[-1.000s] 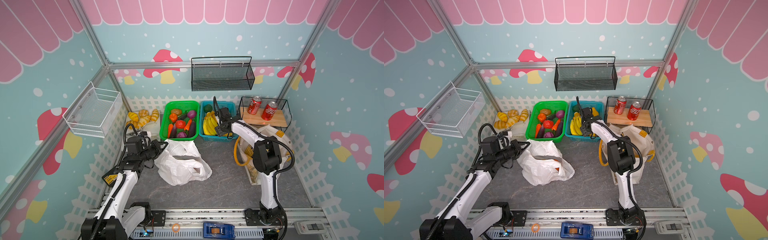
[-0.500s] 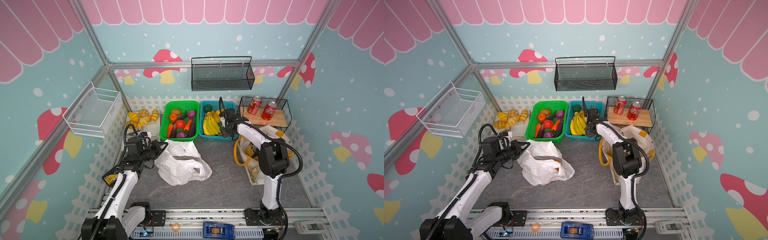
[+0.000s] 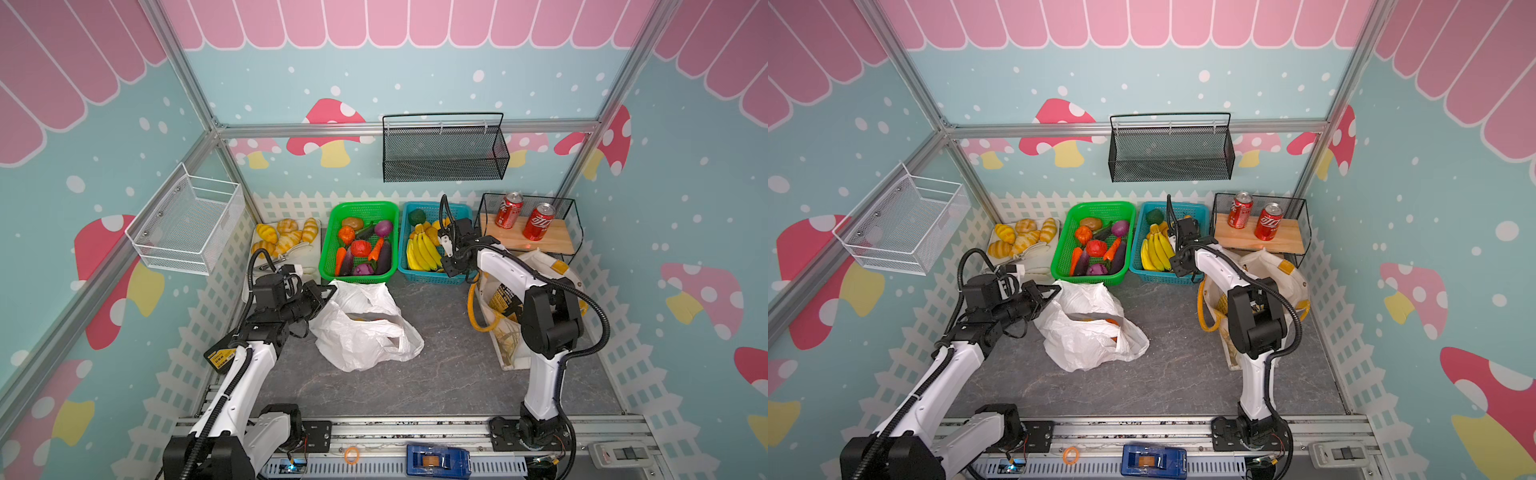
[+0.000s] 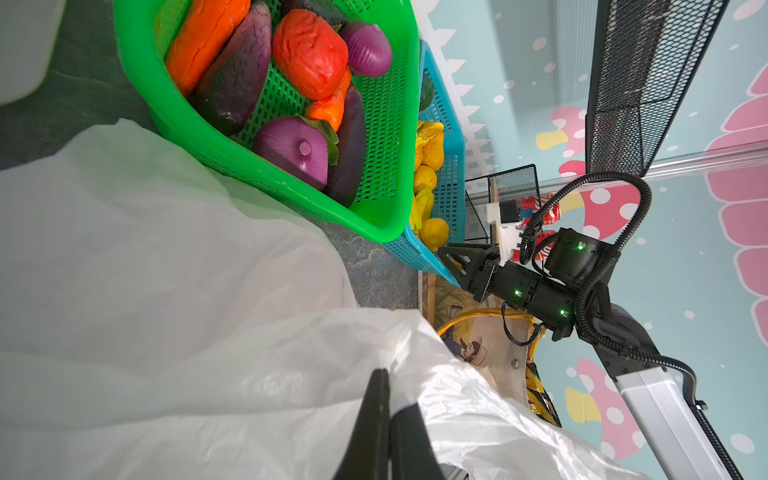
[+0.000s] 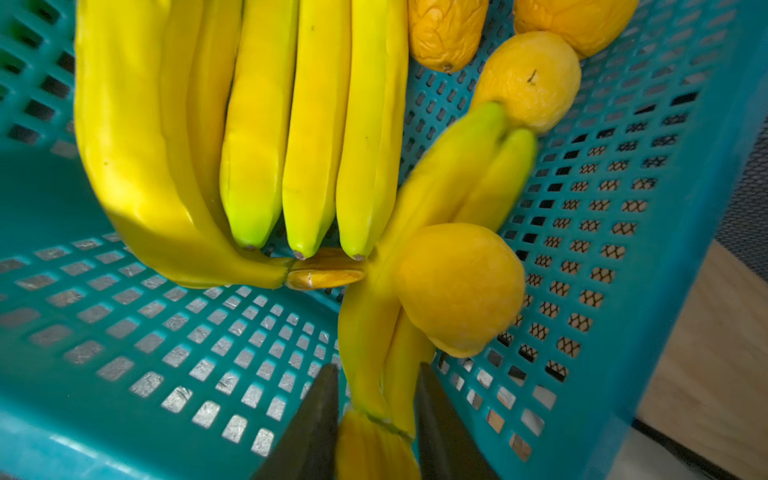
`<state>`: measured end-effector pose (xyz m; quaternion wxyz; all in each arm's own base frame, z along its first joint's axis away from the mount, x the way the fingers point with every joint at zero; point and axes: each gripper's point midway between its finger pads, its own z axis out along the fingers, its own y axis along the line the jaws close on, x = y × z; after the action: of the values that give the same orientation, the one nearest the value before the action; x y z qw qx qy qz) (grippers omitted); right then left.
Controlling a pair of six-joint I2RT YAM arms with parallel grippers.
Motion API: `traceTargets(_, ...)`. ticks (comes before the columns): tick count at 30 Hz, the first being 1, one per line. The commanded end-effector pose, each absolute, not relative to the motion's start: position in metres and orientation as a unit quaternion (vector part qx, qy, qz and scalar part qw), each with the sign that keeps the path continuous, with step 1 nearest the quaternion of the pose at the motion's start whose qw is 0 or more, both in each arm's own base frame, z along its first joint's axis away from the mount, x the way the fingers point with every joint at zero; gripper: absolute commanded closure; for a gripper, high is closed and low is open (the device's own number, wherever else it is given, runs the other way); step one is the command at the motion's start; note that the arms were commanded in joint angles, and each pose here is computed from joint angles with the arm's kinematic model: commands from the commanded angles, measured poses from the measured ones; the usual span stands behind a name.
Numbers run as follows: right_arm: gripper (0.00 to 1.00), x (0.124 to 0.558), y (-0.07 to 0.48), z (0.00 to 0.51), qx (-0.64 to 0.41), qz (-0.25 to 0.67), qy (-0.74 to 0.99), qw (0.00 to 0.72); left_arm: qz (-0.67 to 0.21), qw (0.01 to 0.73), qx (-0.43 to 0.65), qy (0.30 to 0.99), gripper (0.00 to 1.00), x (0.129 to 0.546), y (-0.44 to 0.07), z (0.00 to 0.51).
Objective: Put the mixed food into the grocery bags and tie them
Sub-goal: 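Lower the right gripper into the teal basket and grasp a yellow lemon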
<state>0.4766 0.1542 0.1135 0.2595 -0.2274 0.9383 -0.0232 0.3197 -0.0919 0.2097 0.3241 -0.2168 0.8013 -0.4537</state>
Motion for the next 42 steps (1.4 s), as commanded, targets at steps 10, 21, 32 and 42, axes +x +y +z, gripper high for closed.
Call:
traceTargets(10, 0.96, 0.502, 0.176, 0.163, -0.250, 0.021, 0.914, 0.318, -0.456, 0.328, -0.217, 0.798, 1.00, 0.321, -0.090, 0.209)
traceTargets(21, 0.61, 0.486, 0.154, 0.156, -0.227, -0.028, 0.927, 0.298, -0.456, 0.325, -0.218, 0.799, 1.00, 0.321, -0.091, 0.208)
traceTargets(32, 0.49, 0.460, 0.130, 0.127, -0.239, -0.070, 0.940, 0.233, -0.457, 0.324, -0.221, 0.798, 1.00, 0.321, -0.091, 0.207)
traceTargets(42, 0.54, 0.460, 0.123, 0.121, -0.236, -0.069, 0.944, 0.222, -0.457, 0.325, -0.220, 0.798, 1.00, 0.321, -0.091, 0.207)
